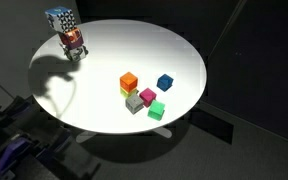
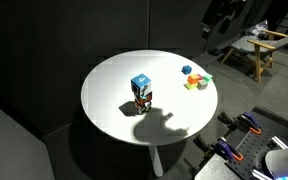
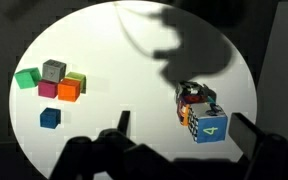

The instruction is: Pick up the green block and slide it to the left while pushing the other blocks, put the green block on the orange block

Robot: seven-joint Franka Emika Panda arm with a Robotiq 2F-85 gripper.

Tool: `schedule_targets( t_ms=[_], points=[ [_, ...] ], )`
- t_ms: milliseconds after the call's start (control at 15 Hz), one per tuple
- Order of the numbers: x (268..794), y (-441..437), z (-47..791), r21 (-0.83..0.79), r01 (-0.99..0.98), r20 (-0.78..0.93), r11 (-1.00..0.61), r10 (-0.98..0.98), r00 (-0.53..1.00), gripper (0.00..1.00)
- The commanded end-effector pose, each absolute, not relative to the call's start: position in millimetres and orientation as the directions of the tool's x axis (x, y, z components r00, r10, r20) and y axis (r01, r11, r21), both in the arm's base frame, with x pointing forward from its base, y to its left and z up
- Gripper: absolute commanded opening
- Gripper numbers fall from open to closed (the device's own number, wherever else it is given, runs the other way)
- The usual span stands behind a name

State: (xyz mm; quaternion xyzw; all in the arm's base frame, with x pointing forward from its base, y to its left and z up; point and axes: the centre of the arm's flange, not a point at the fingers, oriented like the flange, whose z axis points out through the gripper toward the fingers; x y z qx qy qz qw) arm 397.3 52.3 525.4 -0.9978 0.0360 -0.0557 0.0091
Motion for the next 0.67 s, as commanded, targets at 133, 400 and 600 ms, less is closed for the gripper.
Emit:
schedule_targets(
  t_ms=[133, 400, 600],
  points=[
    [414, 23, 506, -0.013, -0.158, 0.049, -0.987, -0.159, 0.986, 1.0],
    [422, -2, 488, -0.017, -0.188, 0.03, -0.982, -0.188, 0.982, 1.0],
    [429, -19, 476, -0.011, -0.186, 0.043, -0.983, -0.186, 0.982, 1.0]
  ],
)
